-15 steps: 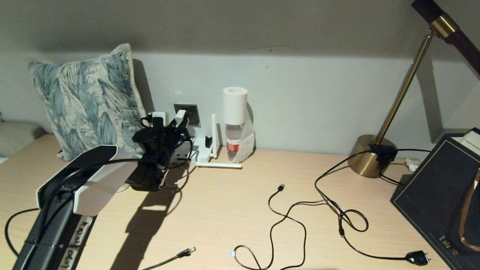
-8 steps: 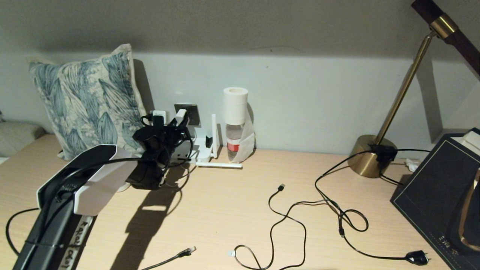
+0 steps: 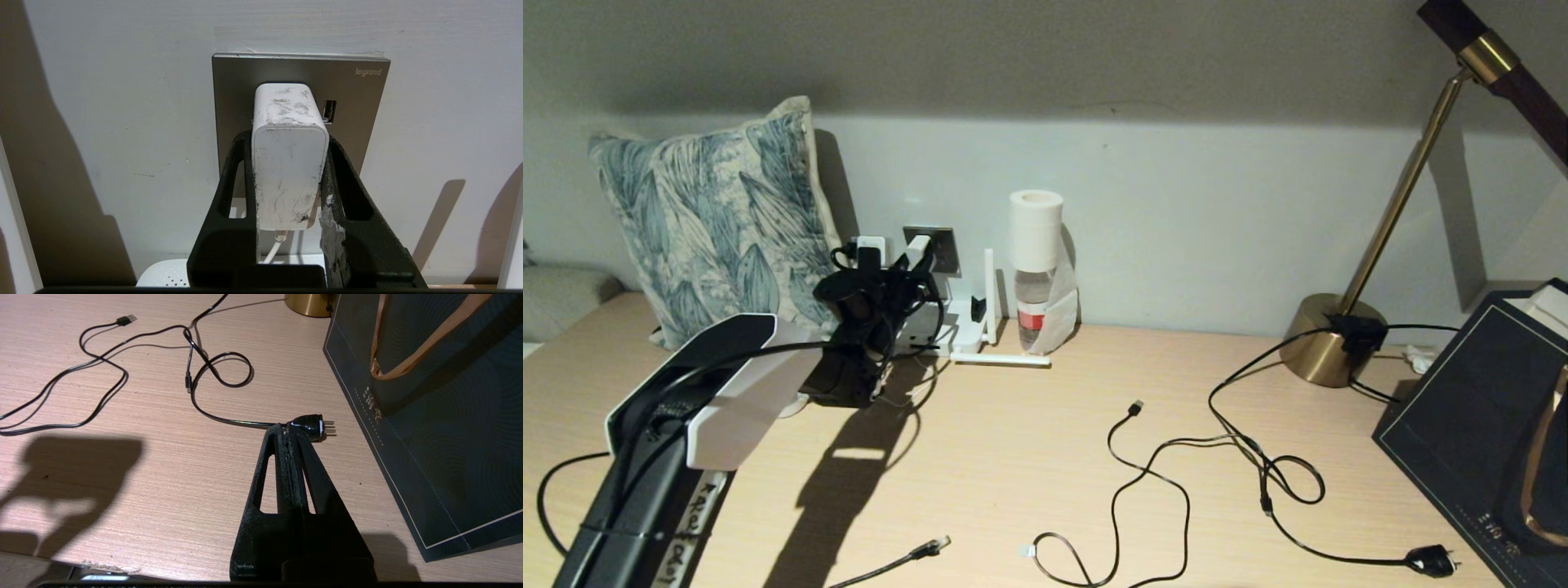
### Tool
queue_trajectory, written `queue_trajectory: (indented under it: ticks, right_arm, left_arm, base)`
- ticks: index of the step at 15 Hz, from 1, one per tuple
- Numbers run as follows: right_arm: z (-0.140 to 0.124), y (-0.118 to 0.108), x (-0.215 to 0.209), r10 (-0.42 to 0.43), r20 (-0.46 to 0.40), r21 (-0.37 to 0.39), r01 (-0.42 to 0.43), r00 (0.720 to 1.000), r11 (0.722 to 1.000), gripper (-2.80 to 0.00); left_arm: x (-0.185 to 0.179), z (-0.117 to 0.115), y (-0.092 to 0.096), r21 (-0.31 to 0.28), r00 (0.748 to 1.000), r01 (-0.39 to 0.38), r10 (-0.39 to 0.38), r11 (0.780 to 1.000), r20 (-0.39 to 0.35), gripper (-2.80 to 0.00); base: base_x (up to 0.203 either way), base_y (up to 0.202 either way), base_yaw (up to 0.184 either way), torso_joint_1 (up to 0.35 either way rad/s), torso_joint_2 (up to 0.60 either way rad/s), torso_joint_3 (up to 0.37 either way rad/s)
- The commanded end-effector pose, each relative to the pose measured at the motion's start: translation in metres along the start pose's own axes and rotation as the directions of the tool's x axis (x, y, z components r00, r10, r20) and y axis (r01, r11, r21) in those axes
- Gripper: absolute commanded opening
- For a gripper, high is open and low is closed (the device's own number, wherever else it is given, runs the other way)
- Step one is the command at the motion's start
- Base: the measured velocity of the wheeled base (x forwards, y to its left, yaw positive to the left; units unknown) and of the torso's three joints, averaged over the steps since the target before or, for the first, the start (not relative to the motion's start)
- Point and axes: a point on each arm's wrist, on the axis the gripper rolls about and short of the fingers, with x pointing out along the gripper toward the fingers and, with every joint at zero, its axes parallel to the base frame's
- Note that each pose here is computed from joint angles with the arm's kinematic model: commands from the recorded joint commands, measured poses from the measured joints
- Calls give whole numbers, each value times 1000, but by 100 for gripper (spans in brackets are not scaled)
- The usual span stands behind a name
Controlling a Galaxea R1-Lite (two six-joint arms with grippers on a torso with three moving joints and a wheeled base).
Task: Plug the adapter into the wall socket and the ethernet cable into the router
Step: Plug plug into socket
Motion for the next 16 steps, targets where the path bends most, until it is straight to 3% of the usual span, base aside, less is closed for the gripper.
queue_trajectory:
  ticks: [1,12,16]
  right_arm:
    - [0,0,0,0,-2,0,0,1000,1000,-280]
    - [0,0,0,0,-2,0,0,1000,1000,-280]
    - [0,0,0,0,-2,0,0,1000,1000,-280]
  left_arm:
    - [0,-1,0,1,1000,0,0,1000,7,-280]
    - [0,-7,6,6,1000,-11,11,1000,-7,-280]
    - [-3,-20,6,6,1000,-11,12,1000,-28,-280]
  base:
    - [0,0,0,0,0,0]
    - [0,0,0,0,0,0]
    - [0,0,0,0,0,0]
